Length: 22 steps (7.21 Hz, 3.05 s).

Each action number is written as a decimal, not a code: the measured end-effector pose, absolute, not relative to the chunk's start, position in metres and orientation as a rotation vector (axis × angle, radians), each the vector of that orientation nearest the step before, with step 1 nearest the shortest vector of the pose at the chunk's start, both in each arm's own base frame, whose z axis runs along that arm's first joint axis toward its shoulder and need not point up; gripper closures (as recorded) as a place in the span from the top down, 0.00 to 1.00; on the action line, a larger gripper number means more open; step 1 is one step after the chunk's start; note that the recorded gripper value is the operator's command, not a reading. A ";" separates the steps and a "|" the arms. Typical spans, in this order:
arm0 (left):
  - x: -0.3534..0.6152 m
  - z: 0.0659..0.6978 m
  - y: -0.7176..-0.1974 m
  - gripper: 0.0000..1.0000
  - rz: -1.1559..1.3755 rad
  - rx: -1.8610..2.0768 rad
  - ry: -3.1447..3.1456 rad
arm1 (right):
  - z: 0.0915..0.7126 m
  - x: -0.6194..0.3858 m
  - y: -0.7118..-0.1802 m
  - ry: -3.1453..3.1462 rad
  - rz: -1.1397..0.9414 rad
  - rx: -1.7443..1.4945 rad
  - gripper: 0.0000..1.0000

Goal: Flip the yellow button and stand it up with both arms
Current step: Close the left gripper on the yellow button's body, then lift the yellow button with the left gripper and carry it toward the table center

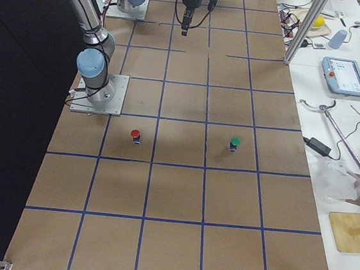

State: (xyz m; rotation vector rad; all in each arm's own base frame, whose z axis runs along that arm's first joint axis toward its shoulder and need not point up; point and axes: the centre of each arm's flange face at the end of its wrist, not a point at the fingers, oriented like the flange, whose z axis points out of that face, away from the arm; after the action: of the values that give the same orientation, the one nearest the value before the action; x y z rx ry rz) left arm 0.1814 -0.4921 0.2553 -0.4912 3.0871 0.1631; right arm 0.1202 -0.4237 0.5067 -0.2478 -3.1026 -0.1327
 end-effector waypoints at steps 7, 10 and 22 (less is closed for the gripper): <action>0.198 0.228 -0.491 0.76 0.207 -0.534 3.091 | 0.508 0.120 -0.424 -3.102 -0.125 -0.248 1.00; 0.201 0.233 -0.491 0.84 0.200 -0.532 3.076 | 0.508 0.120 -0.424 -3.103 -0.122 -0.253 1.00; 0.181 0.240 -0.493 0.17 0.214 -0.564 3.181 | 0.512 0.127 -0.428 -3.159 -0.062 -0.267 1.00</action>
State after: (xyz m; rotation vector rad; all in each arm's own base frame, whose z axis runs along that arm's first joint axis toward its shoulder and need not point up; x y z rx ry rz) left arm 0.1813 -0.4934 0.2400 -0.5644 3.1811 0.2141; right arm 0.1267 -0.4282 0.5122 -0.2670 -3.1585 -0.0619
